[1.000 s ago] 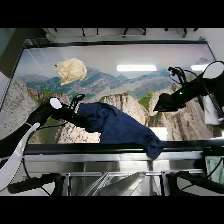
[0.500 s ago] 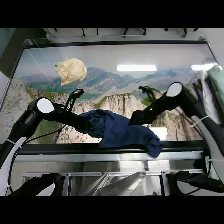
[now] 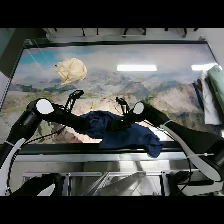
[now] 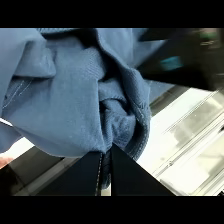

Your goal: Fold the shirts.

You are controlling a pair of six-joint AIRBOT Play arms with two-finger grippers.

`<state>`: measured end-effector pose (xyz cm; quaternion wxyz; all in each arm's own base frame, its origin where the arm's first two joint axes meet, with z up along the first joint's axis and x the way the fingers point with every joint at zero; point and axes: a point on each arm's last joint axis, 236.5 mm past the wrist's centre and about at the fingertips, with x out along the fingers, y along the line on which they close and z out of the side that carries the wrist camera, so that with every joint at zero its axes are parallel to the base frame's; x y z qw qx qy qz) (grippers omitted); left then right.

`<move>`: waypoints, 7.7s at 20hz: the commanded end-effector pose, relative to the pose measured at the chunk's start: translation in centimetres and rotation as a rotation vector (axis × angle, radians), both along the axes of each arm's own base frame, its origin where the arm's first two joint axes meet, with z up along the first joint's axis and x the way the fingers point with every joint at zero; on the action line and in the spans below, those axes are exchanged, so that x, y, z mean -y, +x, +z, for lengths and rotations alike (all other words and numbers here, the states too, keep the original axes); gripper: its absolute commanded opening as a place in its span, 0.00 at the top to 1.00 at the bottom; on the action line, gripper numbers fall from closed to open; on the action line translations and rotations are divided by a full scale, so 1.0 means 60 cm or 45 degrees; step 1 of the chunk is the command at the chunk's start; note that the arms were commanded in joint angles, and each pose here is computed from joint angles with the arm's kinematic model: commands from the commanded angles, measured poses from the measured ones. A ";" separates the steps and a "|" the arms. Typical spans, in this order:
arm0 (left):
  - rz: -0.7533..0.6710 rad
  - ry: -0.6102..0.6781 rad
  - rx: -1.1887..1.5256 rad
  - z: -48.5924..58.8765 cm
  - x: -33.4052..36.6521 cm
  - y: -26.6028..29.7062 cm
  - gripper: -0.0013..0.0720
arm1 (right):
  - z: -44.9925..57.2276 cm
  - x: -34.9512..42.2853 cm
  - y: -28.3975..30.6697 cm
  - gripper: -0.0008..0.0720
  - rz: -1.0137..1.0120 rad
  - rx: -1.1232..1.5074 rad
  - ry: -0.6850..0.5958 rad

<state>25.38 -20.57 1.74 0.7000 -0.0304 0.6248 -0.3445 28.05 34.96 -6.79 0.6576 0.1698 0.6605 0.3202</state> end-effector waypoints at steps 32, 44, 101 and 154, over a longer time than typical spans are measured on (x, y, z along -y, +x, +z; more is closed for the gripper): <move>0.301 -0.280 0.793 0.446 -0.081 -0.073 0.96 | 0.767 0.534 0.064 0.96 -0.603 1.456 -0.478; 0.290 -0.059 0.305 0.076 -0.062 -0.080 0.96 | 0.342 0.402 0.349 0.10 -0.337 0.641 -0.265; 0.585 -0.055 0.894 0.563 -0.179 -0.014 0.96 | 0.835 0.560 0.037 0.96 -0.692 1.490 -0.589; 0.800 -0.252 -0.177 -0.183 -0.234 0.043 0.96 | 0.320 0.447 0.095 0.03 -0.182 0.341 -0.466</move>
